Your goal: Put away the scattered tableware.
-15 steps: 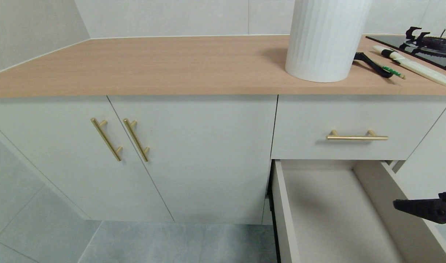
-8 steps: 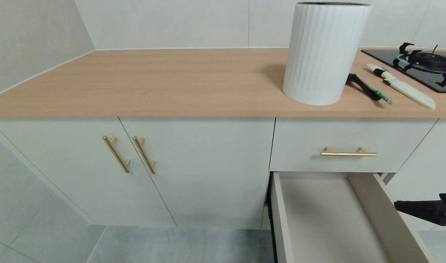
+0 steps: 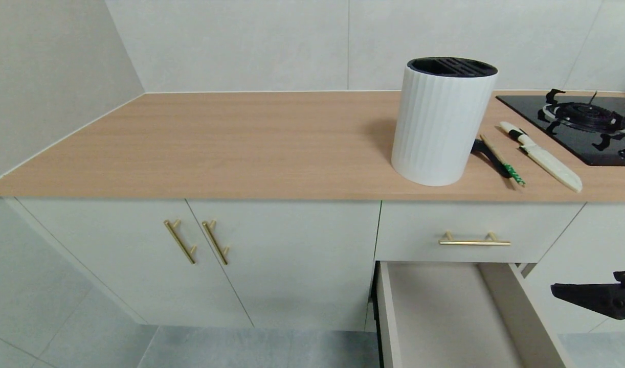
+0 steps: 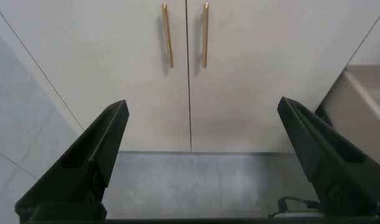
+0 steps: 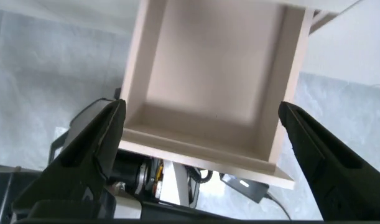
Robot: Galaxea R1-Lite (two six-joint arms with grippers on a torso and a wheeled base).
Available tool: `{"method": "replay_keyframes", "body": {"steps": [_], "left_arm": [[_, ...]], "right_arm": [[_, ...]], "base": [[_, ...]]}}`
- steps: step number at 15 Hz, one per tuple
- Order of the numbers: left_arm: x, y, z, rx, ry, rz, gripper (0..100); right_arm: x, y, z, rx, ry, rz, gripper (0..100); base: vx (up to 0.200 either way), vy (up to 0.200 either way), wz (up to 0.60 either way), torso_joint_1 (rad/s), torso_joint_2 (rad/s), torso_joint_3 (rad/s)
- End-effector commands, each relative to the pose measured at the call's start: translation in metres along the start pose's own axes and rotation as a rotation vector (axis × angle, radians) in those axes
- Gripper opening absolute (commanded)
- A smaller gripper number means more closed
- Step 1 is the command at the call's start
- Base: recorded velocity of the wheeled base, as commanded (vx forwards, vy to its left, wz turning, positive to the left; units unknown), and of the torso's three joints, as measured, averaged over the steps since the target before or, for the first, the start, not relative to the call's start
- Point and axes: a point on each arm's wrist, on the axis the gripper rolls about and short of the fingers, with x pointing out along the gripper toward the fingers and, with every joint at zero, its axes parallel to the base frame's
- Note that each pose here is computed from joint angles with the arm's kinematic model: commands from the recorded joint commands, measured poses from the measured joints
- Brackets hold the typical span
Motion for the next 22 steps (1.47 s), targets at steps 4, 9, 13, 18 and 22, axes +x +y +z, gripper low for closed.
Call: {"method": "replay_keyframes", "body": {"steps": [4,9,13,18,22], "left_arm": [[0.000,0.000,0.000,0.000,0.000,0.000,100],[0.000,0.000,0.000,0.000,0.000,0.000,100],[0.000,0.000,0.000,0.000,0.000,0.000,100],[0.000,0.000,0.000,0.000,0.000,0.000,100],[0.000,0.000,0.000,0.000,0.000,0.000,100]], "right_arm": [[0.013,0.005,0.016,-0.029,-0.109,-0.027,100],[0.059,-0.008,0.093,0.077,-0.144,-0.161,100],[0.105,-0.030,0.103,0.128,-0.075,-0.239,100],[0.143,-0.041,0.110,0.156,-0.104,-0.266,100],[0.153,-0.041,0.112,0.162,-0.124,-0.266,100]], "base": [[0.000,0.000,0.00,0.107,-0.21,-0.116],[0.000,0.000,0.00,0.000,0.00,0.000],[0.000,0.000,0.00,0.000,0.00,0.000],[0.000,0.000,0.00,0.000,0.00,0.000],[0.000,0.000,0.00,0.000,0.00,0.000]]}}
